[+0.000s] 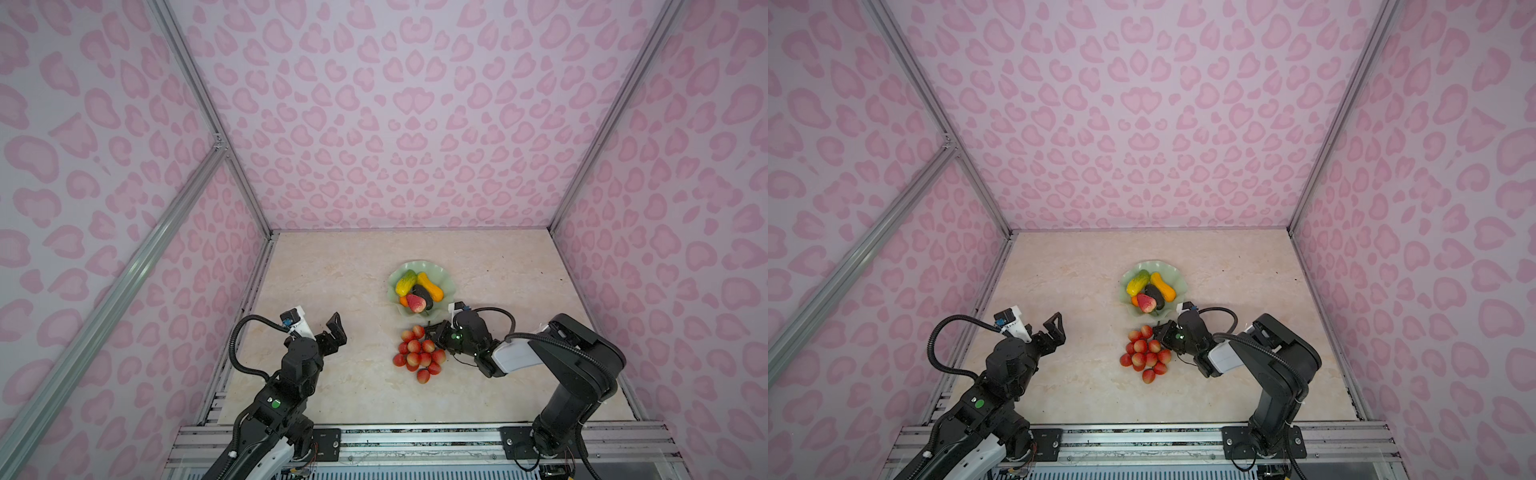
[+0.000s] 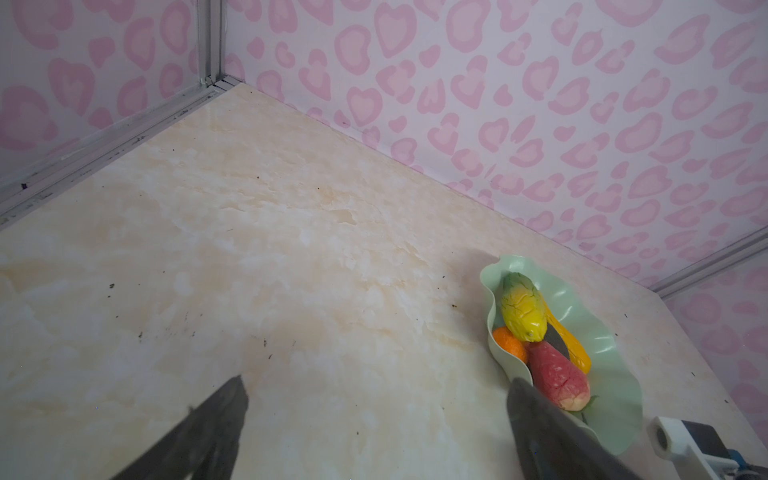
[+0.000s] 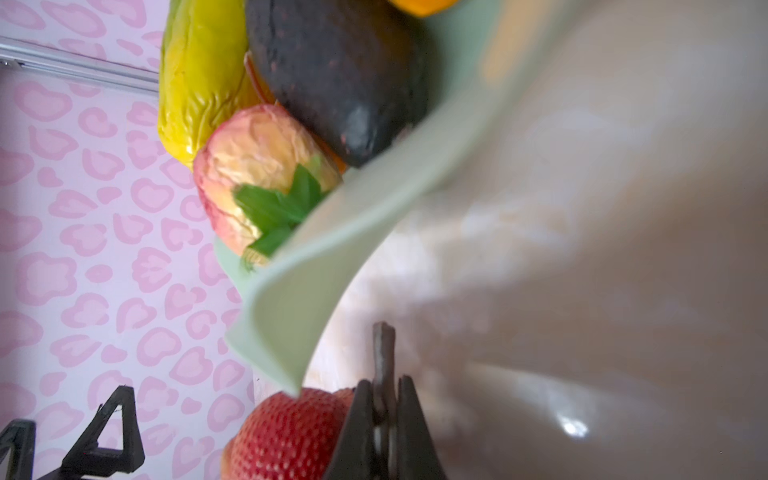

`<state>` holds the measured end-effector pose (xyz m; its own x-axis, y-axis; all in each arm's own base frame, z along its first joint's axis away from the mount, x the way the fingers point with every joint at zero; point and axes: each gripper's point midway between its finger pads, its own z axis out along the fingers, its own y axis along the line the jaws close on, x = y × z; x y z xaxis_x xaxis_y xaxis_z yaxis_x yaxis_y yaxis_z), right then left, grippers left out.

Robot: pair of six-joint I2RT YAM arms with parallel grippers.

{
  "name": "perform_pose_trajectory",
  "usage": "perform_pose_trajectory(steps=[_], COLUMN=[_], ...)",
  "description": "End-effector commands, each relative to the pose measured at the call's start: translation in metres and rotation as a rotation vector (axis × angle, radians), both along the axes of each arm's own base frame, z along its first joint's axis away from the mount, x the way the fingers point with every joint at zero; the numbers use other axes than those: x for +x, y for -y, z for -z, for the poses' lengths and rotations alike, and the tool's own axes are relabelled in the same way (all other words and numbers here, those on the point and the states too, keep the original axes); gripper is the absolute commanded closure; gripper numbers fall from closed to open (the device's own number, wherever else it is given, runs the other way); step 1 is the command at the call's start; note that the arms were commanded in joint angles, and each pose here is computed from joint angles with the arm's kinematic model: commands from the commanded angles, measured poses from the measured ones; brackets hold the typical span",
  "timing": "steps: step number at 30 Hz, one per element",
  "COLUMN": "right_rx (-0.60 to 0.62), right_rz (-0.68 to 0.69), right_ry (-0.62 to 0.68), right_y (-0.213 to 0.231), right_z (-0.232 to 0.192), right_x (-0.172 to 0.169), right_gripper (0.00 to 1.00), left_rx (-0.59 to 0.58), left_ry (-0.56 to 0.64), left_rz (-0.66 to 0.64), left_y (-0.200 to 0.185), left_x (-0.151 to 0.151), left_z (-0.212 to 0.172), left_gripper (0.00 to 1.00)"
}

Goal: Place and organize the fake fruits in the fruit bowl
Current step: 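Grasp the red lychee bunch by its stem with the right gripper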

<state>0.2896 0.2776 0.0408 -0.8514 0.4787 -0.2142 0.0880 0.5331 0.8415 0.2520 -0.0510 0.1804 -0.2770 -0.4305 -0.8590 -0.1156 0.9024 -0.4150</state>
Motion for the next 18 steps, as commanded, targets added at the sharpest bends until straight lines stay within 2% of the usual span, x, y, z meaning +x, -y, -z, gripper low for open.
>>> perform_pose_trajectory(steps=[1, 6, 13, 18], right_rx=[-0.114, -0.239, -0.348, -0.427], right_rz=[-0.020, -0.072, -0.120, -0.100], right_ry=[0.024, 0.119, 0.235, 0.379], right_y=[0.007, 0.007, 0.019, 0.034], right_z=[0.004, -0.022, -0.058, -0.113], right_x=[-0.010, -0.018, -0.036, -0.031], right_gripper=[1.00, 1.00, 1.00, 1.00], left_rx=[0.006, 0.009, 0.001, -0.006], left_ry=[0.002, -0.002, 0.000, 0.005], left_rz=[-0.016, -0.014, -0.011, -0.005], left_y=[-0.003, -0.002, -0.001, 0.001], left_x=[0.001, 0.002, 0.002, 0.003], left_z=[-0.001, 0.000, 0.000, -0.003], left_gripper=[0.01, 0.01, 0.01, 0.01])
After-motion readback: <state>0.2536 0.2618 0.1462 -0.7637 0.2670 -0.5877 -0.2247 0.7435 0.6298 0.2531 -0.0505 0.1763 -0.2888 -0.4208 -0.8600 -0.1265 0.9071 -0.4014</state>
